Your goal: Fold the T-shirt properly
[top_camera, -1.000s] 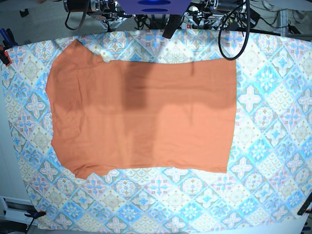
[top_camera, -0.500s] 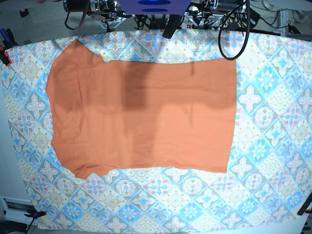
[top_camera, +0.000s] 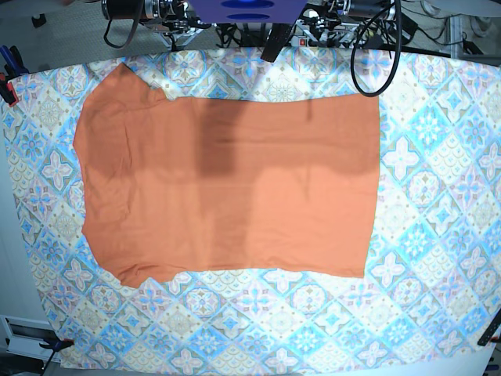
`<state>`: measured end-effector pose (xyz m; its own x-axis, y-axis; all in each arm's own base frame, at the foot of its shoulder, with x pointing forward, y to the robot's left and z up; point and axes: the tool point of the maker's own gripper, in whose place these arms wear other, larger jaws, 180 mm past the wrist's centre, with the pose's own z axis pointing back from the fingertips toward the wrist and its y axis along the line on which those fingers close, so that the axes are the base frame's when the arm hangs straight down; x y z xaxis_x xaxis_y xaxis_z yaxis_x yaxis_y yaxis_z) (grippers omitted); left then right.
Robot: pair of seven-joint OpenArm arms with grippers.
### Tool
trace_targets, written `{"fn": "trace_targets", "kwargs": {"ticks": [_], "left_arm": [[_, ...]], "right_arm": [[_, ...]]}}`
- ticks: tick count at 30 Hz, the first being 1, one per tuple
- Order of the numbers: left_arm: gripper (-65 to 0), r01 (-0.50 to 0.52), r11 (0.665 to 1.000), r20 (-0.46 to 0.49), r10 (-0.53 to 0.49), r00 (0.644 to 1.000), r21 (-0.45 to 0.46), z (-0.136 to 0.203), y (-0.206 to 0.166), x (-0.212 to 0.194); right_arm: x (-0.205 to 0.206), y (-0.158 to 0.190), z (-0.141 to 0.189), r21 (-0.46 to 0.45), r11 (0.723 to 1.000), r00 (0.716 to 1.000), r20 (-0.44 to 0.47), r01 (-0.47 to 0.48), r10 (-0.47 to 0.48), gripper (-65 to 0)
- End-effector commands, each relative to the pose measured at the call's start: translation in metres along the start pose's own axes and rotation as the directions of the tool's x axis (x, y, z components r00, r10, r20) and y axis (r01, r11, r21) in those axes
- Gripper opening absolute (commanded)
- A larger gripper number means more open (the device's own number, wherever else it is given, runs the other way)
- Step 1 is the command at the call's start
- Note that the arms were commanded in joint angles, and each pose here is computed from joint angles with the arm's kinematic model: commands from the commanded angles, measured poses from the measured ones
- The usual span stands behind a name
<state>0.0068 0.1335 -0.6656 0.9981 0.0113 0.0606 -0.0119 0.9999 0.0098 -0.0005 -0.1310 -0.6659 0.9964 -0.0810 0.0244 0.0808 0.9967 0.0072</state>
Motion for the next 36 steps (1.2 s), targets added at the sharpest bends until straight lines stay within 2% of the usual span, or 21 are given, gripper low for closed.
{"fn": "trace_targets", "kwargs": {"ticks": [1,5,11,20,24,28,36], "left_arm": [[-65.0,0.007,1.0,-0.005,-0.007,1.0,0.006,0.0,0.002,-0.002],[-65.0,0.01,0.999,-0.016,-0.009,1.0,0.031,0.001,0.019,-0.012],[-65.0,0.013,0.998,-0.034,-0.011,0.999,0.06,0.003,0.038,-0.023],[-65.0,0.018,0.998,-0.085,-0.013,0.996,0.061,0.008,0.041,-0.066],[-65.0,0.043,0.998,-0.022,-0.042,0.999,0.056,0.013,0.04,-0.079],[-65.0,0.064,0.996,0.021,-0.065,0.998,0.063,0.021,0.048,-0.099],[-65.0,-0.008,0.989,0.227,-0.025,0.974,0.147,0.041,0.09,-0.094]], "right_arm": [[0.0,-0.013,0.0,-0.02,1.0,1.0,0.004,0.001,-0.001,-65.0],[0.001,-0.027,0.001,-0.042,0.999,1.0,0.004,0.002,-0.002,-65.0],[-0.019,-0.03,0.002,-0.048,0.999,1.0,-0.025,0.004,-0.005,-65.0],[-0.047,-0.065,0.007,-0.111,0.987,0.991,-0.048,0.117,-0.123,-65.0],[-0.065,-0.081,0.012,-0.142,0.978,0.985,-0.052,0.153,-0.162,-65.0],[-0.083,-0.097,0.018,-0.177,0.963,0.978,-0.002,0.204,-0.207,-65.0],[-0.094,-0.114,0.033,-0.214,0.947,0.963,0.179,0.239,-0.203,-65.0]]}}
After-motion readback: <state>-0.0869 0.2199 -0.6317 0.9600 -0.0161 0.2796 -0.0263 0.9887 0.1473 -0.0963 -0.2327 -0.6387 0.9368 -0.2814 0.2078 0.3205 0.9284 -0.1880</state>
